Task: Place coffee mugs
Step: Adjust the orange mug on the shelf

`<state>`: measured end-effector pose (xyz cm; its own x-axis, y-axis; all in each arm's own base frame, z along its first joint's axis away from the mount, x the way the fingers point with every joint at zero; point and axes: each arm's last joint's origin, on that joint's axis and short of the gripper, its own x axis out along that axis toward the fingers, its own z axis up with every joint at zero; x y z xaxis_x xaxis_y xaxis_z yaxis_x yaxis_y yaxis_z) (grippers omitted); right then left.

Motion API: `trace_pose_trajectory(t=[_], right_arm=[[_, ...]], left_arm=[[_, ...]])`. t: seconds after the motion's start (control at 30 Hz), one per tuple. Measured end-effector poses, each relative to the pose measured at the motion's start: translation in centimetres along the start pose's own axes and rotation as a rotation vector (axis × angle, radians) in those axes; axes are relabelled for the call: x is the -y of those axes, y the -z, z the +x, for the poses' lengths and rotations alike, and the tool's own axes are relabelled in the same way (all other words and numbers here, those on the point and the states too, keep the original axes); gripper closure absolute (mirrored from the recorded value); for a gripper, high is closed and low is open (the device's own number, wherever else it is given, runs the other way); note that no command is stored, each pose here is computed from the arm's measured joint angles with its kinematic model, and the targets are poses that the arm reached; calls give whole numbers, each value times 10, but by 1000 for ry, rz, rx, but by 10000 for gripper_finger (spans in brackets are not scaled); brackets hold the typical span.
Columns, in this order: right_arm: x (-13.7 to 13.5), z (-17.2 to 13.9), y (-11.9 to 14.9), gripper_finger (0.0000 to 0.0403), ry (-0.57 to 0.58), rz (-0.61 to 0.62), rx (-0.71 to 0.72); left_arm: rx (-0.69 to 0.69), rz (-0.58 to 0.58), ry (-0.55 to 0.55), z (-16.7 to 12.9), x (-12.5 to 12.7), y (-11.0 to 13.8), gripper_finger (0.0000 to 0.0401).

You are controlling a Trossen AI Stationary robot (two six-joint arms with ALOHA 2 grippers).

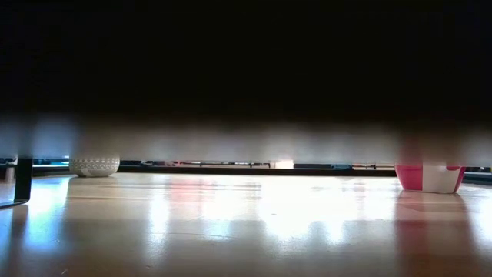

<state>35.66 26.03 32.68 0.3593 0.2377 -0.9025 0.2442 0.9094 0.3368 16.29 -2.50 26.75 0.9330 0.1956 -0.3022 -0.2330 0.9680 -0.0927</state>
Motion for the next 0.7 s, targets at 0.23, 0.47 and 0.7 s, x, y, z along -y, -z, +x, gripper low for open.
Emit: trace_pose_trajectory(t=[0.23, 0.47, 0.7], right_arm=[[-2, 25, 0, 359, 16, 71, -46], [4, 40, -2, 359, 109, 89, -26], [17, 39, -13, 359, 154, 63, -23]], left_arm=[[0, -23, 1, 0, 0, 0, 334], [-1, -25, 5, 0, 0, 0, 334], [0, -25, 5, 0, 0, 0, 334]])
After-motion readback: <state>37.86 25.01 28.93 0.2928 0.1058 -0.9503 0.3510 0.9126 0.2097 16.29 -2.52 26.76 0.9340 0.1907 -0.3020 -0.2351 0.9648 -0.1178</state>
